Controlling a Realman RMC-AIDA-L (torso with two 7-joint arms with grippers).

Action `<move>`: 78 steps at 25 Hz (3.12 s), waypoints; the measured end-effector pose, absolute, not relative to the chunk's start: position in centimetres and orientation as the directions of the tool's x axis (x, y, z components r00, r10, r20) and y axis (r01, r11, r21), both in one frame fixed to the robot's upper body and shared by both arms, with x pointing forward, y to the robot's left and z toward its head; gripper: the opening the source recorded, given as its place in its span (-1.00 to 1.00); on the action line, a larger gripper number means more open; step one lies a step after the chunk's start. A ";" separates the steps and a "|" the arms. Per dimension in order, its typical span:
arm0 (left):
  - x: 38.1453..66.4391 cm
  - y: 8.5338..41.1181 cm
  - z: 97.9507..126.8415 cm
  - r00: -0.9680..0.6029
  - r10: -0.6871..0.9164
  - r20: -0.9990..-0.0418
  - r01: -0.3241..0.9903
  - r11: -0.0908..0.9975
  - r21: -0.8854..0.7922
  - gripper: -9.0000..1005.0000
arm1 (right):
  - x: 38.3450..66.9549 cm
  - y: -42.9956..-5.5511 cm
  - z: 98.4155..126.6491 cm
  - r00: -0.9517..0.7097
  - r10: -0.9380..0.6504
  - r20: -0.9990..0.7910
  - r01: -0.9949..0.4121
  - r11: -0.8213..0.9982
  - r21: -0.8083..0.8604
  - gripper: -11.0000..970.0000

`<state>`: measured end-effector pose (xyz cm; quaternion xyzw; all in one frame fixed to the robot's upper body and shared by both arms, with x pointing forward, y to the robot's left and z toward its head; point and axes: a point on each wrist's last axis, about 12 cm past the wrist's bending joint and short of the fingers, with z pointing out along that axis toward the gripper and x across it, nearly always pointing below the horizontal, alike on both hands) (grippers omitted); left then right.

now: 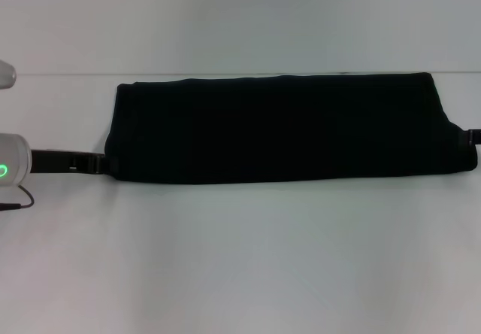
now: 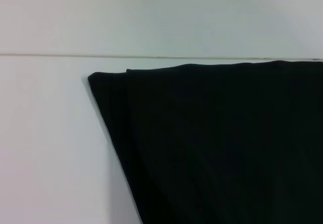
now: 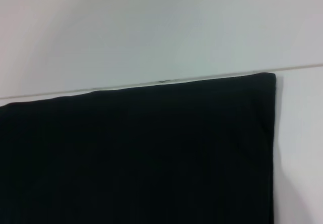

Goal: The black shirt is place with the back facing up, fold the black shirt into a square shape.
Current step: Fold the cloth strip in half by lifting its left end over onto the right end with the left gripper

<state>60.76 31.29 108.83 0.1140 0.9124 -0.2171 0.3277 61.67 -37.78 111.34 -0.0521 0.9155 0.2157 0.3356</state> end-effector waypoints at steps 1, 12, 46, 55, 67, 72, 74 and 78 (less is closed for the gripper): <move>60.8 31.3 108.8 -0.759 0.066 -0.647 0.351 0.880 -0.321 -0.28 | 61.7 -37.7 111.2 -0.771 0.049 -0.635 -0.237 0.903 0.357 0.75; 61.1 31.0 108.8 -0.757 0.078 -0.648 0.360 0.878 -0.315 -0.98 | 61.7 -36.4 109.6 -0.788 0.038 -0.614 -0.232 0.906 0.355 0.71; 60.2 32.6 108.4 -0.766 0.063 -0.639 0.335 0.889 -0.313 -0.98 | 59.3 -39.4 109.7 -0.778 0.089 -0.622 -0.206 0.899 0.386 -0.91; 60.2 32.5 108.4 -0.763 0.074 -0.642 0.344 0.888 -0.307 -0.98 | 60.3 -37.6 109.1 -0.773 0.091 -0.628 -0.203 0.902 0.380 -0.86; 60.4 32.3 108.4 -0.762 0.083 -0.642 0.351 0.886 -0.303 -0.98 | 60.8 -37.0 108.5 -0.761 0.098 -0.641 -0.184 0.915 0.358 -0.34; 60.4 32.3 108.4 -0.762 0.083 -0.642 0.351 0.886 -0.302 -0.98 | 61.2 -36.1 107.8 -0.763 0.081 -0.641 -0.181 0.926 0.332 -0.29; 60.4 32.3 108.4 -0.762 0.083 -0.642 0.351 0.887 -0.302 -0.98 | 61.4 -35.8 107.7 -0.763 0.077 -0.642 -0.182 0.927 0.328 -0.28; 60.4 32.4 108.5 -0.760 0.084 -0.644 0.351 0.888 -0.298 -0.98 | 61.5 -35.2 107.6 -0.769 0.052 -0.637 -0.202 0.926 0.319 -0.33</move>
